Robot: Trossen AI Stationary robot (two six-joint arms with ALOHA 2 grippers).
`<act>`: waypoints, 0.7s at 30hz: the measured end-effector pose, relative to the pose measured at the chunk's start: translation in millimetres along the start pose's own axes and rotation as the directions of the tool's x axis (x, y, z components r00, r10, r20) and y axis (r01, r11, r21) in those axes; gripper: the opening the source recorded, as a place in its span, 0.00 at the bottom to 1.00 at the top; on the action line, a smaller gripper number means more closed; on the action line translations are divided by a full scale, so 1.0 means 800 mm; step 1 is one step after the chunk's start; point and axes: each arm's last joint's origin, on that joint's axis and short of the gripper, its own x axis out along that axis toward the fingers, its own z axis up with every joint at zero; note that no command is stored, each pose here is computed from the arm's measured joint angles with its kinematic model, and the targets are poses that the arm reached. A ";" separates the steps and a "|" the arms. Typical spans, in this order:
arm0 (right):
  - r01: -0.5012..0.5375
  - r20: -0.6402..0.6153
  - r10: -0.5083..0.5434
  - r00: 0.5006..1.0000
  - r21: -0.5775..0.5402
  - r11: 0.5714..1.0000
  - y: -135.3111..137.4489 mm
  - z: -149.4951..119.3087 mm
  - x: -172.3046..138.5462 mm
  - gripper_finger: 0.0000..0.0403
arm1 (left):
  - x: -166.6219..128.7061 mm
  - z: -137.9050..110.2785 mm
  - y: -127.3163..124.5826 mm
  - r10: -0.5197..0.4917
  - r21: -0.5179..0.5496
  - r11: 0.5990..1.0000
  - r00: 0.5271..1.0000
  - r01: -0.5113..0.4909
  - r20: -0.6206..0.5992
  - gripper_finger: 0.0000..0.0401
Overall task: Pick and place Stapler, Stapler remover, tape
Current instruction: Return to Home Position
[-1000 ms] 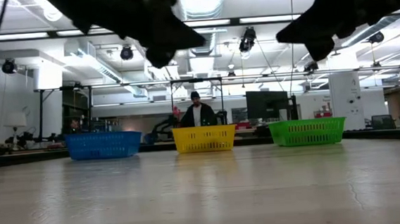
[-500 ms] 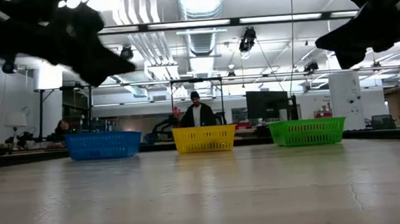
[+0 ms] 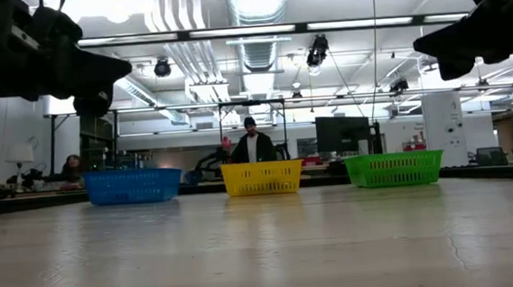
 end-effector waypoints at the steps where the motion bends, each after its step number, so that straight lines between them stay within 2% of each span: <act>1: 0.002 0.006 -0.002 1.000 -0.001 1.000 0.000 0.001 -0.001 0.02 | -0.001 0.001 0.000 -0.001 -0.007 1.000 1.000 0.001 0.008 0.06; 9: 0.005 0.006 -0.004 1.000 -0.065 0.998 -0.006 0.002 -0.014 0.02 | -0.011 0.012 -0.003 -0.046 0.017 0.999 0.995 0.044 0.084 0.08; 13: 0.027 -0.002 -0.027 1.000 -0.065 0.998 -0.011 0.000 -0.023 0.02 | -0.016 0.012 -0.003 -0.043 0.098 0.995 0.996 0.036 0.076 0.07; 17: 0.031 -0.009 -0.031 0.999 -0.043 0.999 -0.016 -0.003 -0.033 0.02 | -0.021 0.008 -0.001 0.006 0.136 0.991 0.999 -0.011 0.042 0.06; 21: -0.009 0.028 0.011 1.000 -0.054 0.999 -0.018 0.005 -0.042 0.02 | -0.024 0.008 0.001 0.075 0.116 0.990 0.996 -0.079 0.045 0.07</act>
